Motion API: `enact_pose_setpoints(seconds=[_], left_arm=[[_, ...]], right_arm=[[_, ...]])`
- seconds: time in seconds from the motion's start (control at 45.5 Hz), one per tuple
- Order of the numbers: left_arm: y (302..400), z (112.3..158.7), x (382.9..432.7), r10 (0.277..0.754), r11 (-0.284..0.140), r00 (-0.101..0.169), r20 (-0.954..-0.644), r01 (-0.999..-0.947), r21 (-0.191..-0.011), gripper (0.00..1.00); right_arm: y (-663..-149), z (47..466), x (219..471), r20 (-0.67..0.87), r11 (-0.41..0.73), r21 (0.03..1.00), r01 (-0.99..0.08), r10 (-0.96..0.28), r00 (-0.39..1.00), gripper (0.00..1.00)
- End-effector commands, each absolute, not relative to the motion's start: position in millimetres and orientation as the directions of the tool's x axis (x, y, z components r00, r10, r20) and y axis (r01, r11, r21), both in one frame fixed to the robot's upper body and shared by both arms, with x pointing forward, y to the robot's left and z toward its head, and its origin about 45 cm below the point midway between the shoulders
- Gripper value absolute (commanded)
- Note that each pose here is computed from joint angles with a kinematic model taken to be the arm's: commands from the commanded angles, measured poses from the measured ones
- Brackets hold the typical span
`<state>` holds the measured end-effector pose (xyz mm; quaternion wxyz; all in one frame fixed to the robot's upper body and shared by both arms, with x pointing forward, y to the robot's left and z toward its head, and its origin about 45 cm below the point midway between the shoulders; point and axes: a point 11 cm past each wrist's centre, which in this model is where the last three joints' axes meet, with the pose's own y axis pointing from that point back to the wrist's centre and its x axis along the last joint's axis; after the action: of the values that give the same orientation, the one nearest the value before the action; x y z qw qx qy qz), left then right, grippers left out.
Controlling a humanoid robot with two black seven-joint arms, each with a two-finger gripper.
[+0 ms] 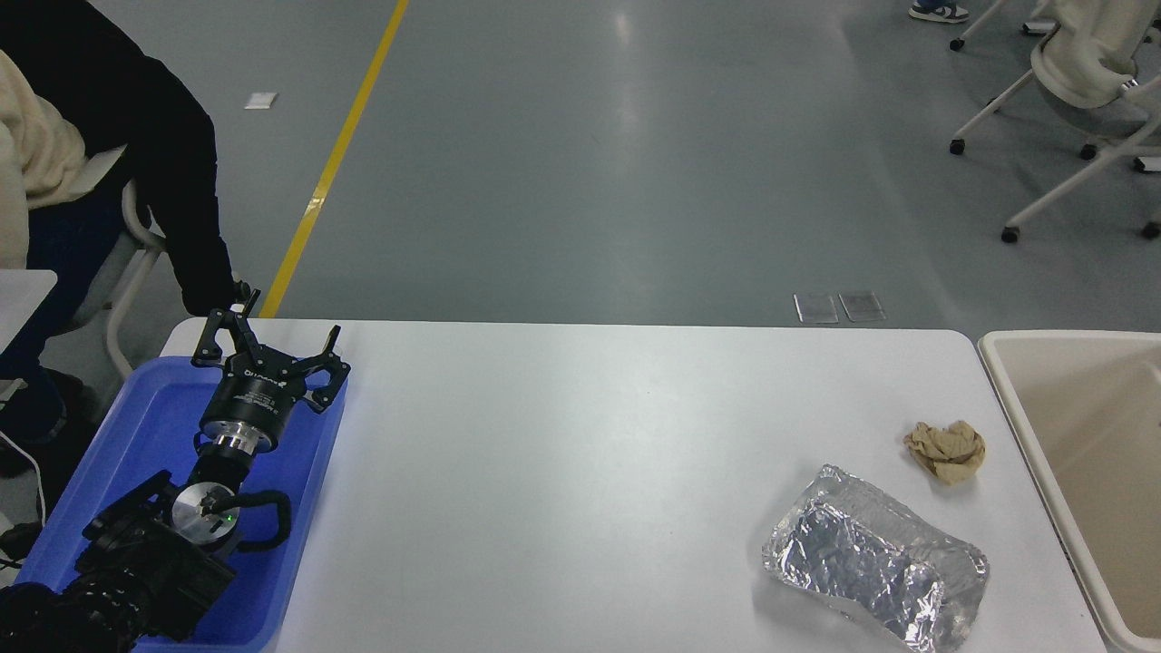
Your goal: Pick up paper cup place in dustbin
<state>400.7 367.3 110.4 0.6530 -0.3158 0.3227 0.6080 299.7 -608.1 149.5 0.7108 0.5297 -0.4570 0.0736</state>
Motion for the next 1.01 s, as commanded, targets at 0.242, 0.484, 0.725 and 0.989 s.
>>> enact_pose_setpoints(seconds=[0.242, 0.484, 0.725, 0.989], left_arm=[[367.0, 110.4, 400.8, 0.592, 0.063, 0.053, -0.804, -0.9978, -0.02, 1.0], [367.0, 110.4, 400.8, 0.592, 0.063, 0.053, -0.804, -0.9978, -0.02, 1.0], [367.1, 110.5, 400.8, 0.591, 0.062, 0.053, -0.805, -0.9979, -0.02, 1.0], [367.1, 110.5, 400.8, 0.591, 0.062, 0.053, -0.805, -0.9979, -0.02, 1.0]], right_arm=[[-506.2, 217.3, 329.7, 0.49, 0.242, 0.863, -0.444, -0.185, 0.852, 1.0], [-442.6, 257.5, 327.7, 0.342, 0.148, 0.935, -0.321, -0.14, 0.929, 1.0], [-381.3, 329.8, 337.1, 0.086, 0.103, 0.992, -0.076, -0.097, 0.992, 1.0], [-307.1, 380.6, 363.1, 0.126, 0.143, 0.98, -0.139, 0.097, 0.987, 1.0]])
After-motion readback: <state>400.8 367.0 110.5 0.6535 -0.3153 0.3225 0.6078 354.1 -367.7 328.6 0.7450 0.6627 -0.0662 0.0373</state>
